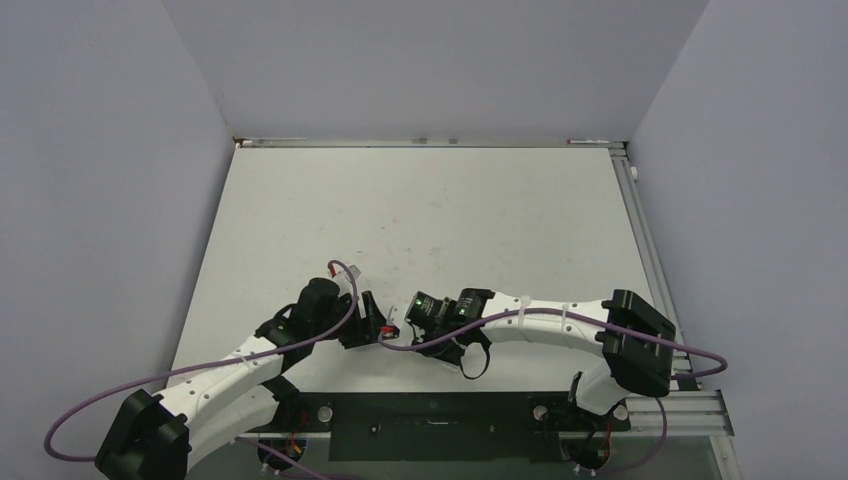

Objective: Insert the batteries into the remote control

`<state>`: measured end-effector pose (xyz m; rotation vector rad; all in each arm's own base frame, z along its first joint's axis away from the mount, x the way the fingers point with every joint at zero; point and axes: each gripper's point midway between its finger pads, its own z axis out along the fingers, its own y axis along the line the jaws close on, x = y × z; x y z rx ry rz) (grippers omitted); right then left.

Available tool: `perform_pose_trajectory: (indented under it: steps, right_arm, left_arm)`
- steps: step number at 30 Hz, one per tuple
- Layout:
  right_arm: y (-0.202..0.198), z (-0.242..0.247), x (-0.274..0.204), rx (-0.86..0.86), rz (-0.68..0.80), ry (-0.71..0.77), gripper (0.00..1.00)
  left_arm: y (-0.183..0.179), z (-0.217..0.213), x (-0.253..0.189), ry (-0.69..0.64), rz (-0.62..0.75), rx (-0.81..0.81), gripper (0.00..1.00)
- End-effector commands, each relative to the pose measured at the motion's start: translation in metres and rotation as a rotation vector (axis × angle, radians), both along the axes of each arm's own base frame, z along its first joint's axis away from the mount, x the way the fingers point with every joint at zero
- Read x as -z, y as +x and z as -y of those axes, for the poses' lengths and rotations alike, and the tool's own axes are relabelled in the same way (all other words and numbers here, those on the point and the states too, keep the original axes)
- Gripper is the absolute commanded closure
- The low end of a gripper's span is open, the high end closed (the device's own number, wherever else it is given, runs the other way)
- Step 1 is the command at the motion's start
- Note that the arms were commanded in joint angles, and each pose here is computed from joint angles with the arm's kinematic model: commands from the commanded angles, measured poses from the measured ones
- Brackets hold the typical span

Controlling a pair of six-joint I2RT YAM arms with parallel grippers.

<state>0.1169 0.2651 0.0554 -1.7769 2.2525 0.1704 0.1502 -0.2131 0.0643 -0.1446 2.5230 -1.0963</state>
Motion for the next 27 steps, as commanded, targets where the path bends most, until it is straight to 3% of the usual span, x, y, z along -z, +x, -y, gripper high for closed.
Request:
perform_pose_trajectory:
  steps: [1, 27]
  right_arm:
    - [0.0093, -0.0136, -0.0075, 0.003, 0.023, 0.035, 0.91]
    - [0.0106, -0.0183, 0.0021, 0.025, 0.015, 0.033, 0.91]
  left_arm:
    - [0.0065, 0.0041, -0.0093, -0.025, 0.043, 0.019, 0.4]
    - [0.0072, 0.0031, -0.0088, -0.032, 0.038, 0.016, 0.4]
